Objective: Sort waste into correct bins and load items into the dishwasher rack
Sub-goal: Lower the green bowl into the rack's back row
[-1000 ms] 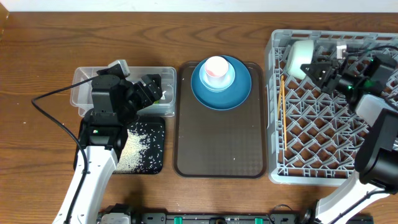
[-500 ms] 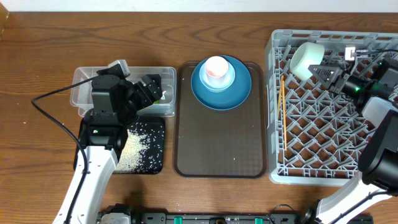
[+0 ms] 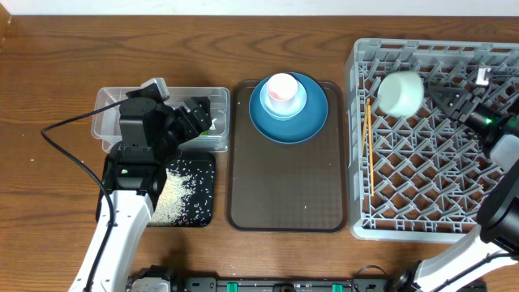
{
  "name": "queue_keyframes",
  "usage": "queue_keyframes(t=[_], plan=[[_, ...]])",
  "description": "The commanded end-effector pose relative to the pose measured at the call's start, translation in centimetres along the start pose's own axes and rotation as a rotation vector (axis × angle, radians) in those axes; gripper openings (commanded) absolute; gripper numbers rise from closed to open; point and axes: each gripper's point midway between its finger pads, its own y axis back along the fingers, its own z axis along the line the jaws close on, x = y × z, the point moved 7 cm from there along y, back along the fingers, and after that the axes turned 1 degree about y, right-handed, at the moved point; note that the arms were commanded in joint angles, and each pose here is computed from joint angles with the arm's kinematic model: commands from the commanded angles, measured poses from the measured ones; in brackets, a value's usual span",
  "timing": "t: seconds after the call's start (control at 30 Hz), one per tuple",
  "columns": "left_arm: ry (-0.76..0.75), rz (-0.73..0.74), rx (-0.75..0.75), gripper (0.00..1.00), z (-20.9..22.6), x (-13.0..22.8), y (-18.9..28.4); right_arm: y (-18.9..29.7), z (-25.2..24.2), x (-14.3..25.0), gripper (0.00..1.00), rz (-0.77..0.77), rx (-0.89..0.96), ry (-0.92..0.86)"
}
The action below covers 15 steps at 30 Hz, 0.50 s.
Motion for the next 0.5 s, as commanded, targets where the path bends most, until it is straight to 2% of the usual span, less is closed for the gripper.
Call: queue_keyframes(t=[0.0, 0.2, 0.47], plan=[[-0.013, -0.001, -0.007, 0.89, 0.1, 0.0, -0.1, 1.0, -0.9, -0.4, 0.27, -0.042, 0.048, -0.096], [-0.013, -0.001, -0.007, 0.9, 0.1, 0.0, -0.1, 1.0, 0.3, -1.4, 0.22, -0.058, 0.037, -0.16], [-0.013, -0.001, -0.007, 0.89, 0.1, 0.0, -0.1, -1.0, 5.8, -3.2, 0.19, -0.088, 0.064, -0.045]])
